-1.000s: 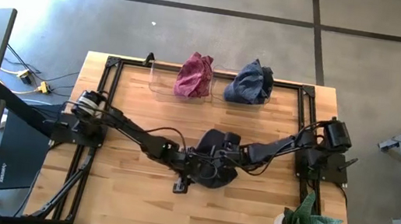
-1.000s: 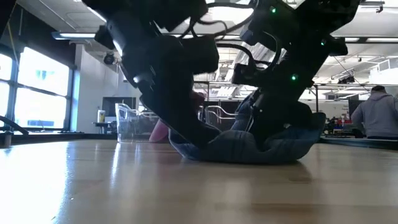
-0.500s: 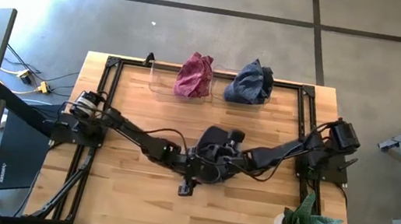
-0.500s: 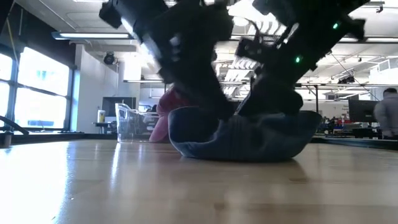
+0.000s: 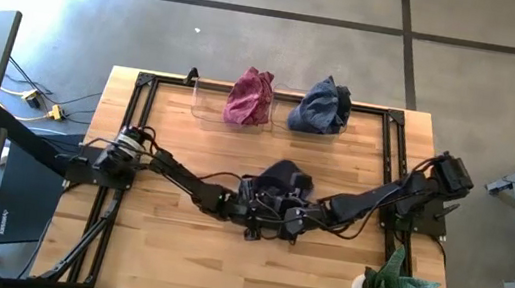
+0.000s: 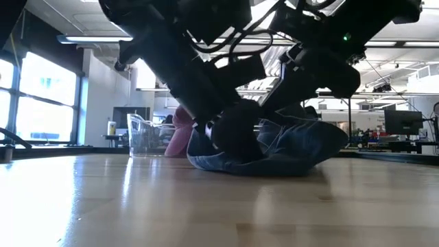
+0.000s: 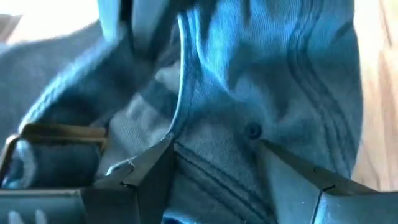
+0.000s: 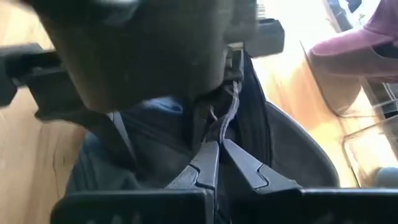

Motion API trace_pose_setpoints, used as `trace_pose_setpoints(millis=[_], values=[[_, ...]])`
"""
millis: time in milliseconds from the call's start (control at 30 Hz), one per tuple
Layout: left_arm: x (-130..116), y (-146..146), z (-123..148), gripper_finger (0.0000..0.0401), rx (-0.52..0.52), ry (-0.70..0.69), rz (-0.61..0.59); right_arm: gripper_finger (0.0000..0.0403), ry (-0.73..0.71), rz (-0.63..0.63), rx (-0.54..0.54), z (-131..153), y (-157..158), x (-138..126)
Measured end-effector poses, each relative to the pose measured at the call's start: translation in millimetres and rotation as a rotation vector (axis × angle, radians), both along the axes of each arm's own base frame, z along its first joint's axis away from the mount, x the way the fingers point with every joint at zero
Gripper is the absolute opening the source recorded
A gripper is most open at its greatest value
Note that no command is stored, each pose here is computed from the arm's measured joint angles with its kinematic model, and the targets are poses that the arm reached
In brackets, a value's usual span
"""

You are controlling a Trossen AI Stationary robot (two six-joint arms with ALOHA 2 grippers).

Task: Pick & Place hat
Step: Put the blue cap into the right transparent bin

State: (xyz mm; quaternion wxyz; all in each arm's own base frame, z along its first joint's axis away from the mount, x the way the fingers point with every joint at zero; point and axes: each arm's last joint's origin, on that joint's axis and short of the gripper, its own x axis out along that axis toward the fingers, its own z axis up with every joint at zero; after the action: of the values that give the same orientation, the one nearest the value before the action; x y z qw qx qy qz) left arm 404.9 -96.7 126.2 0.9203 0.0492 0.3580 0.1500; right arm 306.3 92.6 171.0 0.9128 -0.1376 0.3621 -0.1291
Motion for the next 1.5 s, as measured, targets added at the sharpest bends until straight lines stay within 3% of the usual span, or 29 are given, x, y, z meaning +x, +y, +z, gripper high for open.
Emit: trace_pose_setpoints(millis=[233, 400, 500, 633, 733, 1067, 1367, 1500], values=[[-2.0, -1.9, 6.0, 0.0223, -0.003, 0.016, -0.049, 0.0007, -0.010, -0.019, -0.009, 1.4, -0.7, -0.4], [-14.1, -9.1, 29.9, 0.0223, -0.008, 0.043, -0.086, 0.0003, -0.051, -0.128, -0.030, 2.1, -6.3, -0.4], [-16.8, -8.0, 30.3, 0.0223, 0.013, 0.068, -0.073, 0.0004, -0.058, -0.173, -0.026, 1.6, -11.2, -0.1], [-14.8, -5.7, 25.4, 0.0223, 0.043, 0.066, -0.046, 0.0007, -0.029, -0.207, 0.031, -1.4, -18.3, -0.9], [-7.3, -0.5, 2.8, 0.0223, 0.029, 0.080, -0.033, 0.0003, 0.002, -0.221, 0.077, -3.8, -23.3, -1.7], [-1.4, 11.0, 1.5, 0.0223, -0.072, 0.088, -0.087, 0.0004, 0.081, -0.413, 0.248, -14.8, -47.8, -9.5], [-15.0, 6.7, 36.1, 0.0223, -0.118, 0.069, -0.070, 0.0015, 0.079, -0.451, 0.366, -38.4, -67.3, -20.4], [-17.0, 10.9, 41.6, 0.0223, -0.062, 0.052, -0.004, 0.0025, 0.067, -0.446, 0.396, -42.9, -71.3, -22.1]])
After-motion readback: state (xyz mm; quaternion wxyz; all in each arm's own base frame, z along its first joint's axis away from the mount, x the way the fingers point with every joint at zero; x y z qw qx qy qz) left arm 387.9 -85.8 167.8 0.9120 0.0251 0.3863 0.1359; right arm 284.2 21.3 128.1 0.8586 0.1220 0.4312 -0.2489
